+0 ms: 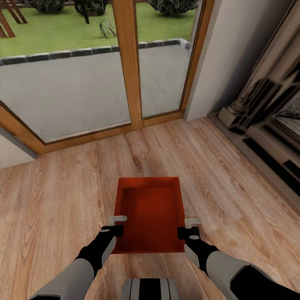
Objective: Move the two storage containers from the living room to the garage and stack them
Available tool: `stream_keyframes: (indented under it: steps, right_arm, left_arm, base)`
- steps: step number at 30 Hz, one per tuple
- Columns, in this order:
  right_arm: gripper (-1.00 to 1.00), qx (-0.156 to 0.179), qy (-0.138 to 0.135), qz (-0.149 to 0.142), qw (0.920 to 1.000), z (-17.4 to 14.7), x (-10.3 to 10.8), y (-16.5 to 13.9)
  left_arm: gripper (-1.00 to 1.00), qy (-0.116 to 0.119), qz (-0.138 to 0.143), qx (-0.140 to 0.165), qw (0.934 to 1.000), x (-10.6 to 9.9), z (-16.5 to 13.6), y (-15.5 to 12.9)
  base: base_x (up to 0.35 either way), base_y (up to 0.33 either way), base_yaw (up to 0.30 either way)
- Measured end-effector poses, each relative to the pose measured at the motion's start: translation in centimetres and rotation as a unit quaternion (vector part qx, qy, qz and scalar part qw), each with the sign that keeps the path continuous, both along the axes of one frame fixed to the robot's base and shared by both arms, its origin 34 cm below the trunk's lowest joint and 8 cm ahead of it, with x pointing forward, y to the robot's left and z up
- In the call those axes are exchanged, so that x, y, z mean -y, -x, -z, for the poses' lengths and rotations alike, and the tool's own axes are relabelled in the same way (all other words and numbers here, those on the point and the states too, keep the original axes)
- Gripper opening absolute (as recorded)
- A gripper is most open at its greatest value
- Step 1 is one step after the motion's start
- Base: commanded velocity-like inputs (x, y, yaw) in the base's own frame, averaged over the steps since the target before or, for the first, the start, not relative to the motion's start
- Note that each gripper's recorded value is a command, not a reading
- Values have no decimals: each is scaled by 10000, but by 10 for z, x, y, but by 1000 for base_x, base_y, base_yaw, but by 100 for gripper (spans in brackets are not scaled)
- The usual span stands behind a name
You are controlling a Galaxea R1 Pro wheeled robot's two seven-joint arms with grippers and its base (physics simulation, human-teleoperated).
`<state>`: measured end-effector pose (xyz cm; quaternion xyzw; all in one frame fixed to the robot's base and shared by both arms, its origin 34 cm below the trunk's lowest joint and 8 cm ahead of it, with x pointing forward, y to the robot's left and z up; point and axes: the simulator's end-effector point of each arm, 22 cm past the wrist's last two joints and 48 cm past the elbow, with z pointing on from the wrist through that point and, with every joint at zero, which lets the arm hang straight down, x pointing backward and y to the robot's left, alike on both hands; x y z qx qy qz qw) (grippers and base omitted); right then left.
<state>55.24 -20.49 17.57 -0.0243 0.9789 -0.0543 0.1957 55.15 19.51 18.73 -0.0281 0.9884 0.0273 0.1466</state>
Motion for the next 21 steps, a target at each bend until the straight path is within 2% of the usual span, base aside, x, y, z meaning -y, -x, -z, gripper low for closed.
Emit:
stream_keyframes:
  steps: [21]
  right_arm:
    - [-100, -18, -2, -2, 10000, -39, 0, -8]
  left_arm:
    - [-100, -2, 16, -12, 10000, 0, -39, -8]
  base:
    - [0, 0, 0]
